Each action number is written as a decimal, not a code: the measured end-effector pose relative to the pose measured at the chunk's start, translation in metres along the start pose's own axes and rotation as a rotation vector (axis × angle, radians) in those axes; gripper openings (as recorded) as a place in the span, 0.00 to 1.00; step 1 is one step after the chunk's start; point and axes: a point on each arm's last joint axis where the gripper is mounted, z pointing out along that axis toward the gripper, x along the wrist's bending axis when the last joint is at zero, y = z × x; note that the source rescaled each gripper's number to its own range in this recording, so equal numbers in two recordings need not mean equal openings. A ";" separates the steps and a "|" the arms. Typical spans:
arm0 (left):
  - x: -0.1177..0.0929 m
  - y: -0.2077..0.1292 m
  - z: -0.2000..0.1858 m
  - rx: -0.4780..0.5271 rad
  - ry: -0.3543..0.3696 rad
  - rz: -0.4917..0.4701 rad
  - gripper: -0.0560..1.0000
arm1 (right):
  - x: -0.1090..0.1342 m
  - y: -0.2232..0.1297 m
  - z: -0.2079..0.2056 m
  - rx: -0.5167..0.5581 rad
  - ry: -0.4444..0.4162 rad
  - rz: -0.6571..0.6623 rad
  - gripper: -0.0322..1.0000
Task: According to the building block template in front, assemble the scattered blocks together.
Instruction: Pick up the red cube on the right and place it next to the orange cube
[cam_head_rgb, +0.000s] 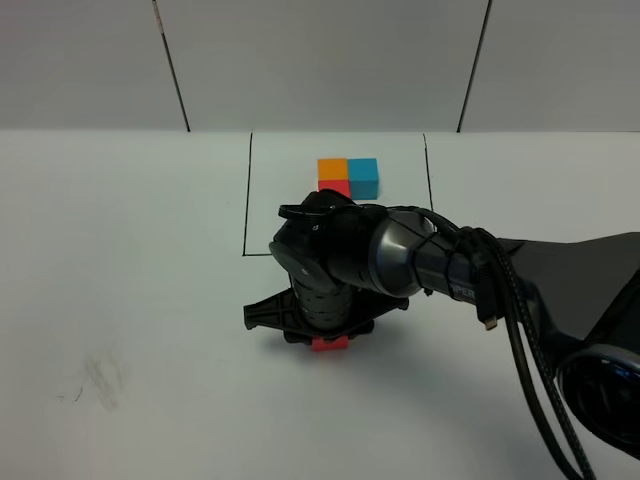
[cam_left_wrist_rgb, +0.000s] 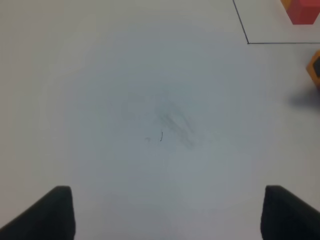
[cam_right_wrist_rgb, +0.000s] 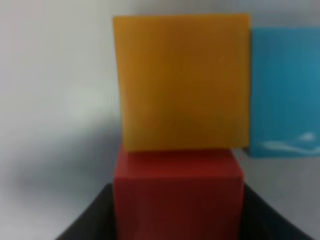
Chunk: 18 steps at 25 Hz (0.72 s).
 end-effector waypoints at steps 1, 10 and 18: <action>0.000 0.000 0.000 0.000 0.000 0.000 0.67 | 0.002 0.002 0.000 0.005 0.000 0.000 0.26; 0.000 0.000 0.000 0.000 0.000 0.000 0.67 | 0.005 0.006 0.000 0.030 -0.013 0.027 0.26; 0.000 0.000 0.000 0.000 0.000 0.001 0.67 | 0.001 0.008 0.001 0.055 -0.022 0.069 0.26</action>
